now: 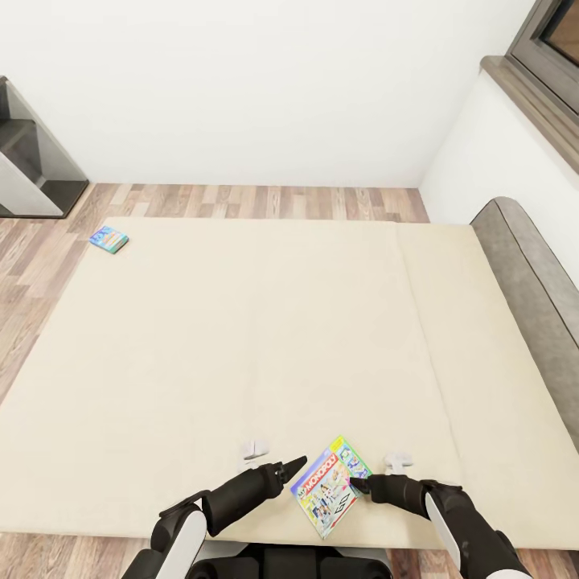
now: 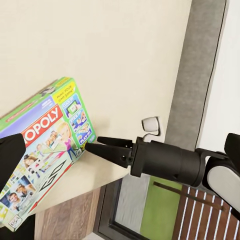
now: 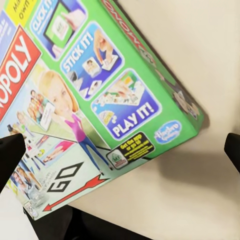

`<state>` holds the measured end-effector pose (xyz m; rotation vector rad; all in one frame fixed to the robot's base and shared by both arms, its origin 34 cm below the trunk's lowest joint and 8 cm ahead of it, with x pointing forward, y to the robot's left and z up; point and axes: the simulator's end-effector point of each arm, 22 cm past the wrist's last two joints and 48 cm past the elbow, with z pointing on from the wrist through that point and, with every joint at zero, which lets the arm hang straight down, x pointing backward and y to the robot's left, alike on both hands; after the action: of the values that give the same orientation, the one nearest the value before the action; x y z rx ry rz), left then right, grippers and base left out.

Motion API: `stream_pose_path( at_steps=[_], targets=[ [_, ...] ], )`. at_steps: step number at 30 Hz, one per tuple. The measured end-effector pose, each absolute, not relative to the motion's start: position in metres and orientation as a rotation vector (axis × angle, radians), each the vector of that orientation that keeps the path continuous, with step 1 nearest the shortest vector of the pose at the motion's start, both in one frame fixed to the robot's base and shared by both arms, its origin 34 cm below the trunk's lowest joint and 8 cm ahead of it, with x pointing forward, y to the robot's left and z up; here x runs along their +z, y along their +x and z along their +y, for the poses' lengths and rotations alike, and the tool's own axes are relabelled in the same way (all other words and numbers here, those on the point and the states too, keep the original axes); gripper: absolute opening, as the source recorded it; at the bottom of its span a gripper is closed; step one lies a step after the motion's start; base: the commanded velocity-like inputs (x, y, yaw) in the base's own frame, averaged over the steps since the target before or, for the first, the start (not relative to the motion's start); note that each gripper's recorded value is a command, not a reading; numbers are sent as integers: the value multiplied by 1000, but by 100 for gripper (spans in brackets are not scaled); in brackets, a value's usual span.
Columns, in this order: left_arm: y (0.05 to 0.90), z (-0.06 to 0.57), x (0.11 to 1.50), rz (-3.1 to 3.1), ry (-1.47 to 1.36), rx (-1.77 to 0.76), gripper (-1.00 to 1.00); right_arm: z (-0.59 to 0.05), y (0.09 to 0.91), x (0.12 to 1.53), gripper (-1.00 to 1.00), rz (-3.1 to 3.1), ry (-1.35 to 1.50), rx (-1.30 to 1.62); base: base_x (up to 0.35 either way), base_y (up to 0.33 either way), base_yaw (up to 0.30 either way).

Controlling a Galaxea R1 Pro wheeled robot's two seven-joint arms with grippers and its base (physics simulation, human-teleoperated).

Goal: Put all the toys in the child's room - the three board games (two on the bed and one on the table), the two jigsaw puzzles on the table, and the tennis ball on the table - inside the toy box on the table in the child's room.

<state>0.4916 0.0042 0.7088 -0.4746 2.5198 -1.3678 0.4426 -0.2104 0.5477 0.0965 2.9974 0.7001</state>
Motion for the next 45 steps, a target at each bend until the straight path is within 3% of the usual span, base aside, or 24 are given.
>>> stream_pose_path(
  at_steps=[18,45],
  targets=[
    [491,5,708,2522,-477,-1367,100,-211,443,548,100,2996,98,701,0,28,0],
    [490,6,706,2528,-476,-1358,100,-211,443,548,100,2996,99,701,0,189,0]
  ],
)
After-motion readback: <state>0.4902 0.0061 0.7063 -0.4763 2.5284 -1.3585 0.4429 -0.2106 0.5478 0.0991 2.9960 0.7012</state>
